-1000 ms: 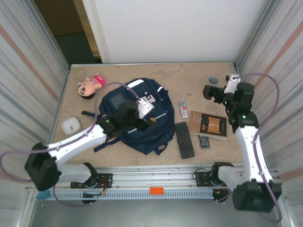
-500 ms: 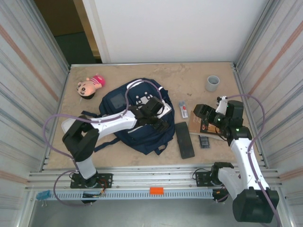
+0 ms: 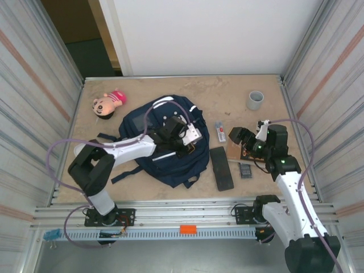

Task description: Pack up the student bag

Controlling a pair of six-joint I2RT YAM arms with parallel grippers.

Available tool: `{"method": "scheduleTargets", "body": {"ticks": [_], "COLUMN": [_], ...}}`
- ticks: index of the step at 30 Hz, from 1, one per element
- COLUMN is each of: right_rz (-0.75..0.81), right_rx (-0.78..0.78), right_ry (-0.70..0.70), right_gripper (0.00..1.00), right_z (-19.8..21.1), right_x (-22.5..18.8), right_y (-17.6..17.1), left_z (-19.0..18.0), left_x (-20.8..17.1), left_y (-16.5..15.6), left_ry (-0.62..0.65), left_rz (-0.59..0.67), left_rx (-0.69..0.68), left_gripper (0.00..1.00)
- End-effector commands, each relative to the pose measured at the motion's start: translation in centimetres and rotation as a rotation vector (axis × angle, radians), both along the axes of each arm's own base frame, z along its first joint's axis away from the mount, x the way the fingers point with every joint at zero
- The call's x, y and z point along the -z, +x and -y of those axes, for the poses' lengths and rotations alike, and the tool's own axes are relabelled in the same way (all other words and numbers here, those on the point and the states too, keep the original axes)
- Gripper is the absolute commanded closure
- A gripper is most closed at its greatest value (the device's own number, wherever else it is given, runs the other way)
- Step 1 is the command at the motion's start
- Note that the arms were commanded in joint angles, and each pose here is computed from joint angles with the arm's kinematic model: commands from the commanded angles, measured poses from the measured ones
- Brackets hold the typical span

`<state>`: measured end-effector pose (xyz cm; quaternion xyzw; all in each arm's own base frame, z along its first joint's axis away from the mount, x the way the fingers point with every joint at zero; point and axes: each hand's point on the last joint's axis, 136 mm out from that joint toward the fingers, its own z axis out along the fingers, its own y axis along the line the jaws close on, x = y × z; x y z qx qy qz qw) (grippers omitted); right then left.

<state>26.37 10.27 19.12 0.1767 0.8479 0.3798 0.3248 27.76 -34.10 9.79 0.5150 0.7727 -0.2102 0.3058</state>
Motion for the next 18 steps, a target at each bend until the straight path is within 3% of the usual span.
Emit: {"method": "scheduleTargets", "body": {"ticks": [1, 8, 12, 18], "right_rz": [-0.064, -0.091, 0.035, 0.148], "right_rx": [0.007, -0.067, -0.145, -0.210], "right_ry": [0.053, 0.104, 0.099, 0.056], "right_gripper": [0.01, 0.04, 0.08, 0.10], "right_z": [-1.3, -4.3, -5.4, -6.1], "right_x": [0.1, 0.7, -0.7, -3.0], "right_y": [0.3, 1.6, 2.5, 3.0], "left_z": [0.8, -2.3, -3.6, -5.6], "left_x": [-4.0, -10.8, -14.9, -18.9], "left_y": [-3.7, -3.6, -4.0, -3.0], "left_ry": [-0.169, -0.328, -0.395, -0.452], "left_rz": [0.001, 0.049, 0.068, 0.124], "left_rx": [0.233, 0.333, 0.399, 0.385], "left_gripper": [1.00, 1.00, 1.00, 1.00]}}
